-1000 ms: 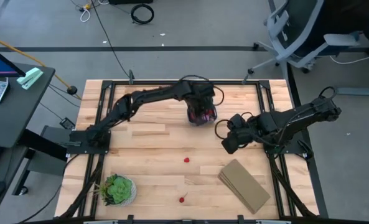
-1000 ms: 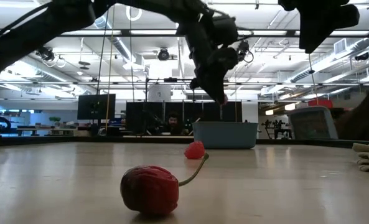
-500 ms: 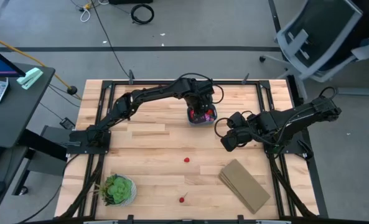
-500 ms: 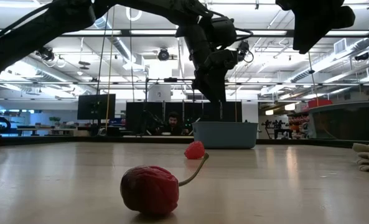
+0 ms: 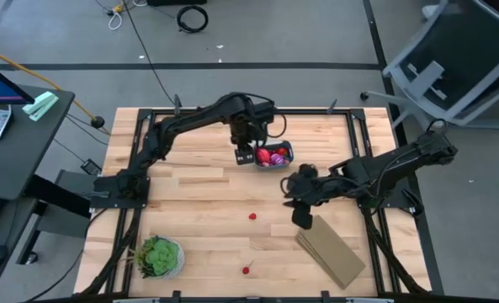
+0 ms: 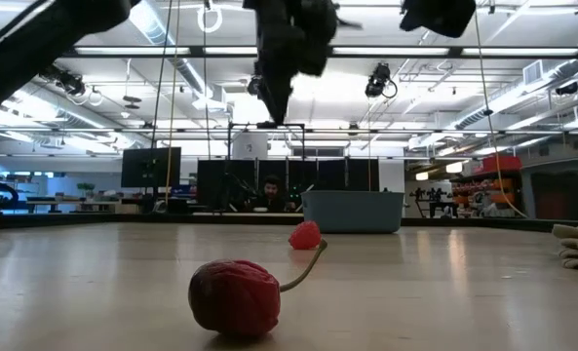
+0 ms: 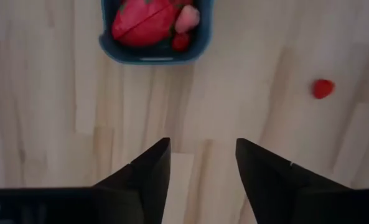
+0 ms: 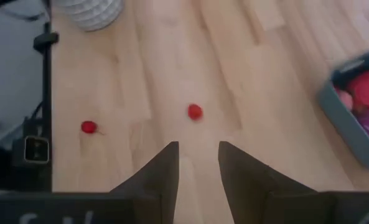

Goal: Pick and placing Produce into tupperware
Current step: Put the raspberry into the bin

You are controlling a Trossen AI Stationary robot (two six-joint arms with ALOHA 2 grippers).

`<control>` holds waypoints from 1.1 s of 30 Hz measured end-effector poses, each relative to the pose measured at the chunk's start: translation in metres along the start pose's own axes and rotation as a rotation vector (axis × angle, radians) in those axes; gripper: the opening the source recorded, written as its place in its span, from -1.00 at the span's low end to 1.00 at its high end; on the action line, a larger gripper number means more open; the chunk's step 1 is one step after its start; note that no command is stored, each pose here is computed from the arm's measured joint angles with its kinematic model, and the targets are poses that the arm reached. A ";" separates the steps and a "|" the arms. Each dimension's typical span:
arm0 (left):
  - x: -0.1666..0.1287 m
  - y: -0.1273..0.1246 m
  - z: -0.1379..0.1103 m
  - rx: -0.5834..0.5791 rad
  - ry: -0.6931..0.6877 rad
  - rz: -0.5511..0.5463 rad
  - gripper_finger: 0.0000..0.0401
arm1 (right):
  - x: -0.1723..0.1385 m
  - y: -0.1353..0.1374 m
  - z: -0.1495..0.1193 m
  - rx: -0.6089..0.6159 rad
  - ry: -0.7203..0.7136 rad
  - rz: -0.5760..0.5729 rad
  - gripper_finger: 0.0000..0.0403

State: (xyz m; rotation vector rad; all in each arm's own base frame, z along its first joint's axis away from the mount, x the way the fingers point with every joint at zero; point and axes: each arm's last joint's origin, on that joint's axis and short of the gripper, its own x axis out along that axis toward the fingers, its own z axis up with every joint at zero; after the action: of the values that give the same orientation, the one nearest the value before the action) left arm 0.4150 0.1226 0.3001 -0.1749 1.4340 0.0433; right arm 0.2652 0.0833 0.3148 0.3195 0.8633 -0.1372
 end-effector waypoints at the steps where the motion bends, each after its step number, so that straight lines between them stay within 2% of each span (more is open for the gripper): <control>1: -0.009 -0.001 -0.003 -0.001 -0.020 0.003 -0.08 | 0.004 0.001 0.001 -0.024 0.002 0.004 -0.40; 6: -0.073 -0.001 -0.033 -0.072 -0.173 0.032 -0.14 | 0.039 0.001 -0.001 -0.028 0.097 -0.036 -0.37; 10: -0.125 -0.004 -0.066 -0.109 -0.307 0.064 -0.16 | 0.079 0.011 -0.003 -0.093 0.162 0.055 -0.30; 13: -0.158 -0.004 -0.093 -0.127 -0.396 0.096 -0.17 | 0.110 0.018 -0.004 -0.178 0.158 0.132 -0.20; 16: -0.183 -0.005 -0.118 -0.160 -0.470 0.120 -0.17 | 0.131 0.016 -0.004 -0.236 0.157 0.156 -0.07; 24: -0.221 -0.014 -0.163 -0.281 -0.609 0.118 -0.18 | 0.150 -0.004 0.006 -0.322 0.138 0.150 0.16; 28: -0.228 -0.018 -0.172 -0.320 -0.636 0.104 -0.19 | 0.173 -0.013 0.002 -0.328 0.184 0.190 0.17; 33: -0.229 -0.021 -0.173 -0.326 -0.642 0.095 -0.19 | 0.205 -0.020 -0.013 -0.362 0.266 0.169 0.13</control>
State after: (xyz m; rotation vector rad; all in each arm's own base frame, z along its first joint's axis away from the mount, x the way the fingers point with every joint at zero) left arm 0.2166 0.0936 0.5063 -0.3276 0.7848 0.3798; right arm 0.3824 0.0708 0.1458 0.0692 1.0987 0.2223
